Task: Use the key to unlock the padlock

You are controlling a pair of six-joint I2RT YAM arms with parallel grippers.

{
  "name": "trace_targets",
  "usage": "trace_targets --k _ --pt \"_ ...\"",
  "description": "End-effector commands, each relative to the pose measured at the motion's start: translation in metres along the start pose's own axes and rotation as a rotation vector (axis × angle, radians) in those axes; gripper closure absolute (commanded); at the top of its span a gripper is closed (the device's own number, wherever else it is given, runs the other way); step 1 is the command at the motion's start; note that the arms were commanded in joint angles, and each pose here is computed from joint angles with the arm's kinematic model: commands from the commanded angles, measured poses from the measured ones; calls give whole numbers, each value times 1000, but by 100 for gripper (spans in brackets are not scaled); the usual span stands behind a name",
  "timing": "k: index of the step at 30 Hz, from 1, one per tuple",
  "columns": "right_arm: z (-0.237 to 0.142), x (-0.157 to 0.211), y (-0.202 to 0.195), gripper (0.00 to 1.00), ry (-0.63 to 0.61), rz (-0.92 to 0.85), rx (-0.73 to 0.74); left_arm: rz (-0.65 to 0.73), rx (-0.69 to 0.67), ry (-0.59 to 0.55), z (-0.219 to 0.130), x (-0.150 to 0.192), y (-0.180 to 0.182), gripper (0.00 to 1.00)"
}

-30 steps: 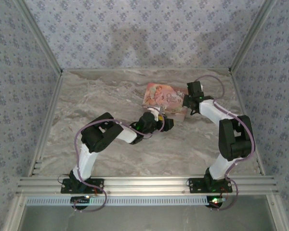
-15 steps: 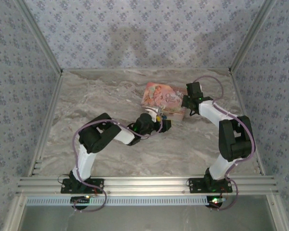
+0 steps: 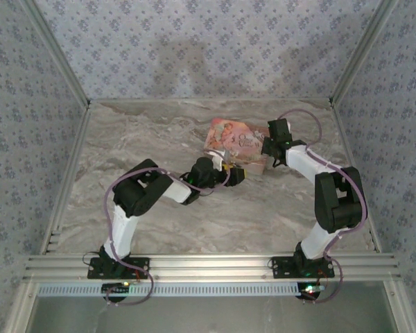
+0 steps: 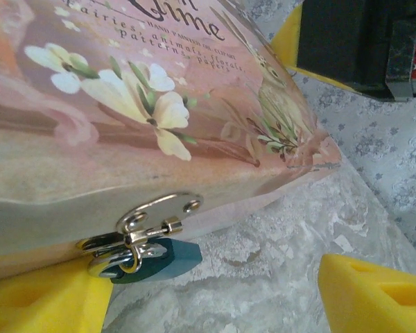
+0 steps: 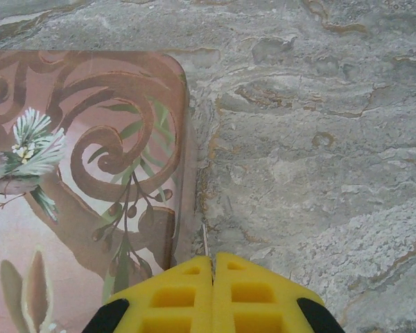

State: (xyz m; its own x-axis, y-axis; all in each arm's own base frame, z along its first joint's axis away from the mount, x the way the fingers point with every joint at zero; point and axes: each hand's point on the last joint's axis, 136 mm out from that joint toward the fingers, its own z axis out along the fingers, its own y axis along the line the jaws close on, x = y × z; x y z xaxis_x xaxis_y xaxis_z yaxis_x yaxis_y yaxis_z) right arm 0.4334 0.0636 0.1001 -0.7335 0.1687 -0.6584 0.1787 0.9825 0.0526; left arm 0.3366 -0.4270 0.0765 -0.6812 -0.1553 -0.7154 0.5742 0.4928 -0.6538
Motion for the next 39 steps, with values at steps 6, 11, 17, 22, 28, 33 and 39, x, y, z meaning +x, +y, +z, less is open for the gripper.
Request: trace_targets --k 6,11,17,22,28,33,39 --pt "-6 21 10 100 72 -22 -38 -38 136 -18 13 4 -29 36" --pt "-6 21 10 100 69 -25 -38 -39 143 -76 6 2 -29 32" --pt "-8 23 9 100 67 -25 -37 -54 125 -114 -5 -7 -21 35" --pt "-7 24 10 100 68 -22 -38 -70 143 -144 -16 -9 -18 39" --pt "-6 25 14 100 70 -31 -38 -87 166 -149 -23 -5 -19 44" --pt "-5 26 15 100 72 -33 -36 -77 166 -154 -24 -7 -20 39" --pt "-7 26 18 100 68 -40 -39 -105 87 -168 -25 -2 -2 33"
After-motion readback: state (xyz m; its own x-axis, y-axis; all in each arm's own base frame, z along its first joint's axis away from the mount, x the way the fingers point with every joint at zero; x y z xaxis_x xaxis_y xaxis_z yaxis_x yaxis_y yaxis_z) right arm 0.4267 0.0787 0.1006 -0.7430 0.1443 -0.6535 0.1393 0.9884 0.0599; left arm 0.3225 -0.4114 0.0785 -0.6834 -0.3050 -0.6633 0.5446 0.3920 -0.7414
